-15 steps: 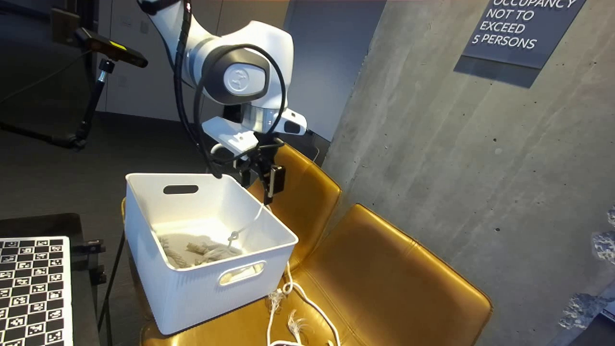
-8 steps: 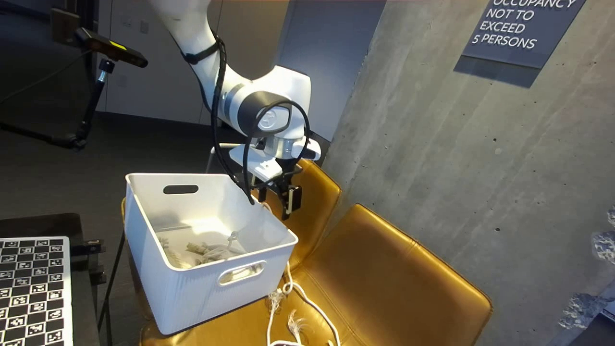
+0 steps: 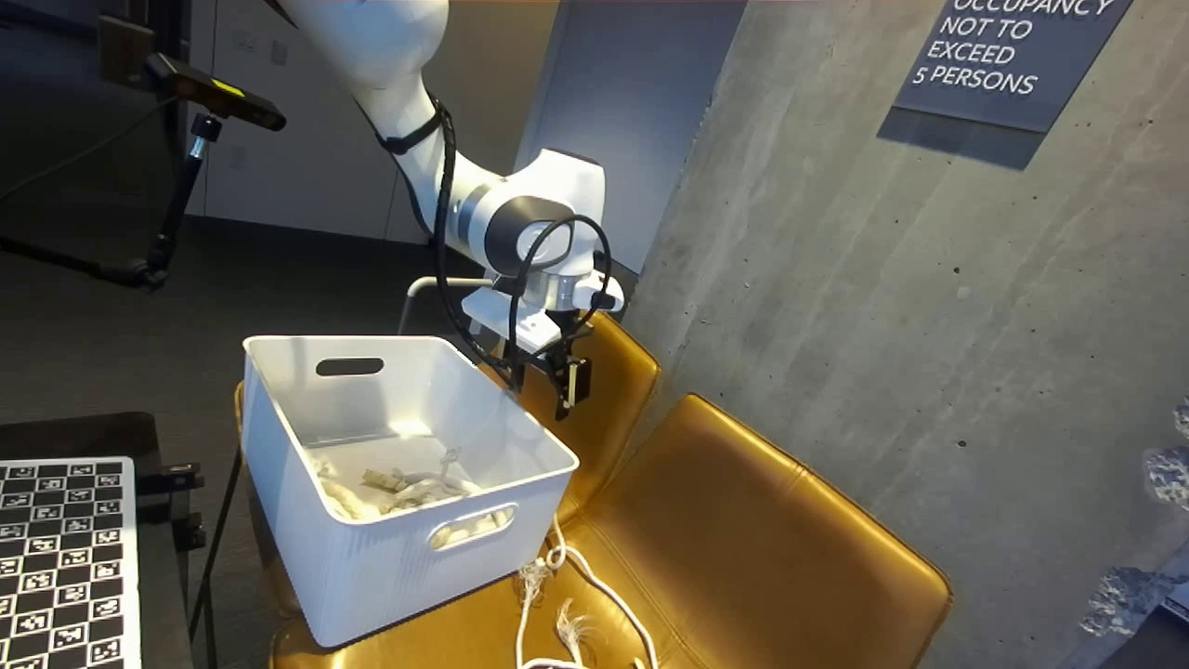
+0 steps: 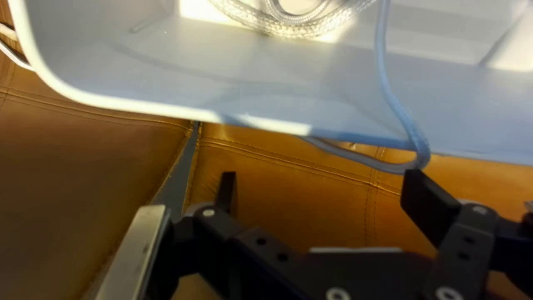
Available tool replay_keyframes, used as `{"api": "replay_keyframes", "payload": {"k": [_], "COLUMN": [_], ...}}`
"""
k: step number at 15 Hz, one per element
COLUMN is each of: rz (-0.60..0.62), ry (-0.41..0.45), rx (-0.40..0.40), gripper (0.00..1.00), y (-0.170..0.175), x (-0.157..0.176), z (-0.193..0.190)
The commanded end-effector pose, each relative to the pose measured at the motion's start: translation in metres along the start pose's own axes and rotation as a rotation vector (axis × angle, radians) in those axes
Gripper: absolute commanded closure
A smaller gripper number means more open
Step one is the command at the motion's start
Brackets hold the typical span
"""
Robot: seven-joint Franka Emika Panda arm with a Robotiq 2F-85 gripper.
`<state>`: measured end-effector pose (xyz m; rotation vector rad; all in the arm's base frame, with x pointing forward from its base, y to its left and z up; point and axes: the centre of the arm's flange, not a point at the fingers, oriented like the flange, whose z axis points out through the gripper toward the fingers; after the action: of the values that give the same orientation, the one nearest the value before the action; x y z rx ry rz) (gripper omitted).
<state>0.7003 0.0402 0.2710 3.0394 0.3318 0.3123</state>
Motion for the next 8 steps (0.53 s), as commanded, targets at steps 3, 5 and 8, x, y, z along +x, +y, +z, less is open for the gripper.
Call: {"api": "replay_keyframes", "payload": {"k": [3,5,8], "rz": [-0.018,-0.016,-0.019], "ry": [-0.008,-0.013,-0.028], "rx": [-0.019,-0.015,-0.012], "gripper": [0.00,0.00,0.00], "y": [-0.012,-0.015,-0.021], "x": [0.031,0.032,0.029], "z": [-0.002,0.003,0.014]}}
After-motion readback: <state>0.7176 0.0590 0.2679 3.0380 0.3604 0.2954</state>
